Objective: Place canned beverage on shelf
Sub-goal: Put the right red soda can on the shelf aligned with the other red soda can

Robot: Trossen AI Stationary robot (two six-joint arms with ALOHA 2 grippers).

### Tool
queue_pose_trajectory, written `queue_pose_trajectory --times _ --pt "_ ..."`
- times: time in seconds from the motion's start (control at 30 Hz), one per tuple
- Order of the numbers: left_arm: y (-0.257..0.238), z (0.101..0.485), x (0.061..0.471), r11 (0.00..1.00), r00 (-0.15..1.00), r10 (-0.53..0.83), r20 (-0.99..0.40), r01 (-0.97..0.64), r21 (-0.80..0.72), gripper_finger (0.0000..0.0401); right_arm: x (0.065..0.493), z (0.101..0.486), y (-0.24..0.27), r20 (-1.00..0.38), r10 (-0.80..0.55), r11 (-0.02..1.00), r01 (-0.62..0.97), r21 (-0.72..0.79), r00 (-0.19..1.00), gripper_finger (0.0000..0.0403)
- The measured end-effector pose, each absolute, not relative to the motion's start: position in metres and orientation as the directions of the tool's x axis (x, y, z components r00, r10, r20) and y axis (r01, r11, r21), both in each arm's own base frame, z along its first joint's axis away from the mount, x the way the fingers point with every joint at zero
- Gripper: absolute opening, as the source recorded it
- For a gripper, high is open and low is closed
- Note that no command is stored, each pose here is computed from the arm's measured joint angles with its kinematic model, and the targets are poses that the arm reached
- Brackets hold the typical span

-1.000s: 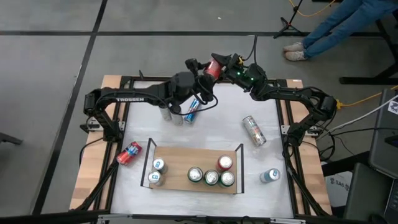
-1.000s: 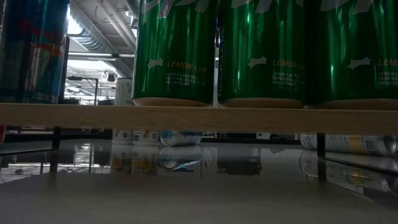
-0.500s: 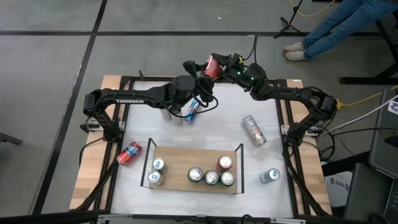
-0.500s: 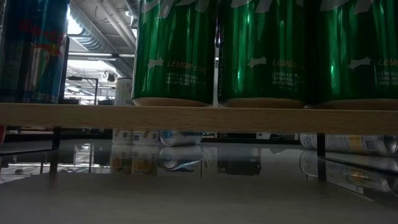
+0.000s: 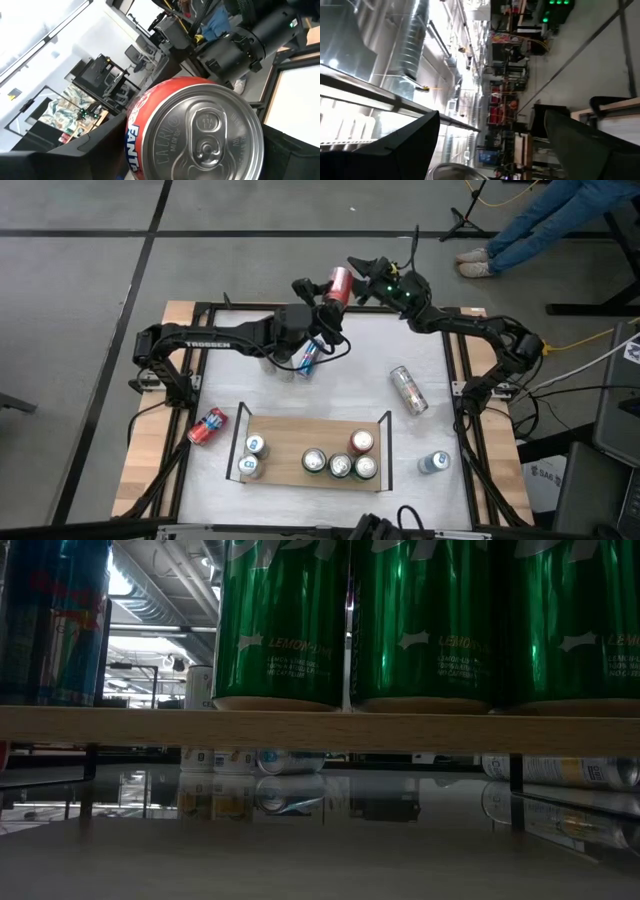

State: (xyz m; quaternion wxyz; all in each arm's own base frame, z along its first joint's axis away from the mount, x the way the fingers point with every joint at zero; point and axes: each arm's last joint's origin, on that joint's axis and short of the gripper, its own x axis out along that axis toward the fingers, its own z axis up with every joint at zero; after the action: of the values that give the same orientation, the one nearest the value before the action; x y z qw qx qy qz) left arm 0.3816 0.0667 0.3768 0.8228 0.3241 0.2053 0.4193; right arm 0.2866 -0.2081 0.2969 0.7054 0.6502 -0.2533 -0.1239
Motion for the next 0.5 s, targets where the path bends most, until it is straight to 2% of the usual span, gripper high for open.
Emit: queue_pose_trajectory --times 0.5 --pt "0.048 0.376 0.384 0.498 0.61 0.79 -0.07 -0.571 0.652 0.0314 0.244 0.284 -0.258 0.058 -0.579 0.199 0.072 0.977 0.813 0.0347"
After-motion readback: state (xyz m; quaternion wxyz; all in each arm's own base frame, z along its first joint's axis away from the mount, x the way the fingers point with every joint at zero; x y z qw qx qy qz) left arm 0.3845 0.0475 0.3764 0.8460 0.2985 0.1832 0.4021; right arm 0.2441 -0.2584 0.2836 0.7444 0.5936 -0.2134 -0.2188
